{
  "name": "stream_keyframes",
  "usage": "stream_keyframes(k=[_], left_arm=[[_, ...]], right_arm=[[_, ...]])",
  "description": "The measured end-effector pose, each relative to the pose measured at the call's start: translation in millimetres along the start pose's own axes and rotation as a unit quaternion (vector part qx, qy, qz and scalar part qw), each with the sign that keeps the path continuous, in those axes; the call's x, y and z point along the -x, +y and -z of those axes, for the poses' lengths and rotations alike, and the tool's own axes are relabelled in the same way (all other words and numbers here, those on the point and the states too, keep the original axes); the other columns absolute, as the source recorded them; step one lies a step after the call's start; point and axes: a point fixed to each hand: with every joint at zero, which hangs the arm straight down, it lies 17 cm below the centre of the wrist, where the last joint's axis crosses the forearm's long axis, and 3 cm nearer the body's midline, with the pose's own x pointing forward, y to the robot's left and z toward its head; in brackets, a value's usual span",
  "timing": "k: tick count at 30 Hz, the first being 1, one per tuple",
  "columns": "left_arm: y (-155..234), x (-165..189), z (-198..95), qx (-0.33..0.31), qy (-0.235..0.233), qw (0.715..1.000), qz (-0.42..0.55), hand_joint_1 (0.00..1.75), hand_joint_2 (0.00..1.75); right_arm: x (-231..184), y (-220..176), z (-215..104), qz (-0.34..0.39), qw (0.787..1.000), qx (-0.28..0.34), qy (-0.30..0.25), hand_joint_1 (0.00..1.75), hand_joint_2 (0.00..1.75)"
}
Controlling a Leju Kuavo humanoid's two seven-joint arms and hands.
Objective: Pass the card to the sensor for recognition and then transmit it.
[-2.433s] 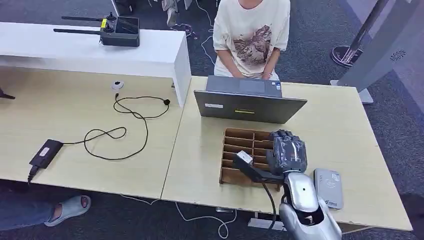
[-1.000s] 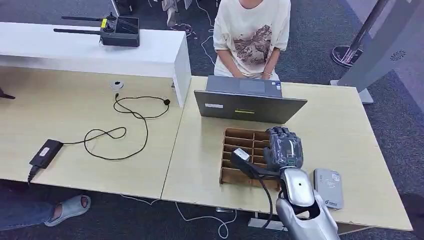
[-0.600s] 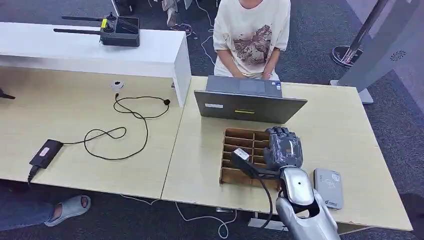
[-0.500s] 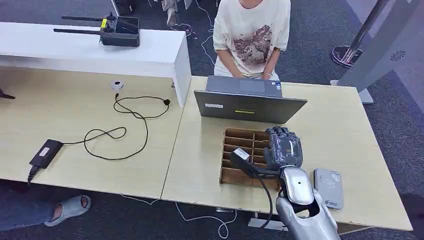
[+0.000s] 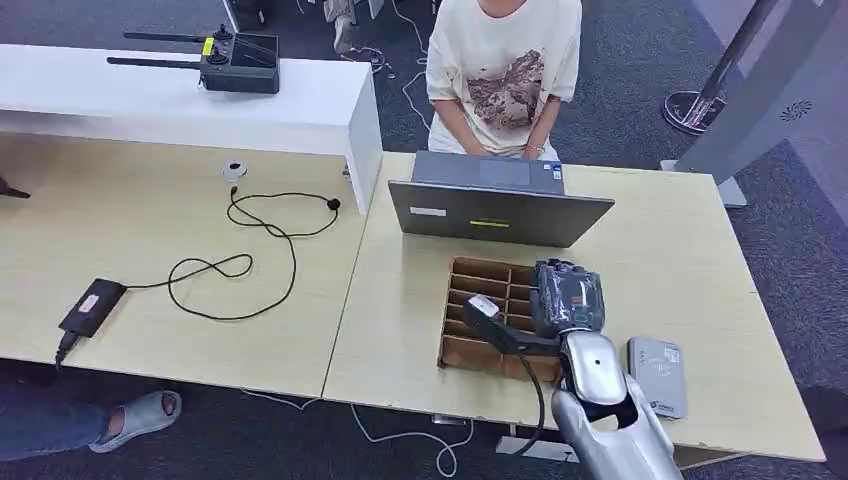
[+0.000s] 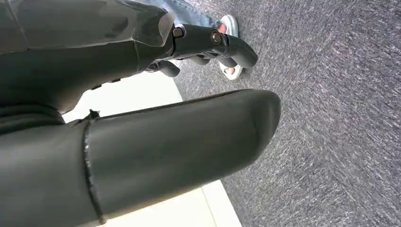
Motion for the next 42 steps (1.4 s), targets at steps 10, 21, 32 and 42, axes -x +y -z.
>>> stream_keyframes(k=[10, 21, 32, 42], left_arm=[[0, 0, 0, -0.001, -0.001, 1.0, 0.0, 0.0, 0.0], [-1, 0, 0, 0.003, 0.0, 1.0, 0.001, 0.0, 0.0], [-1, 0, 0, 0.004, 0.002, 1.0, 0.001, 0.0, 0.0], [-1, 0, 0, 0.004, 0.002, 1.0, 0.0, 0.0, 0.0]], right_arm=[[3, -1, 2, -0.007, 1.0, 0.006, 0.004, 1.33, 1.75], [2, -5, 3, -0.012, 1.0, 0.019, 0.003, 1.5, 1.75], [-13, -26, 4, 0.008, 0.998, 0.048, -0.029, 1.61, 1.75], [-24, -38, 0, 0.024, 0.996, 0.063, -0.052, 1.61, 1.75]])
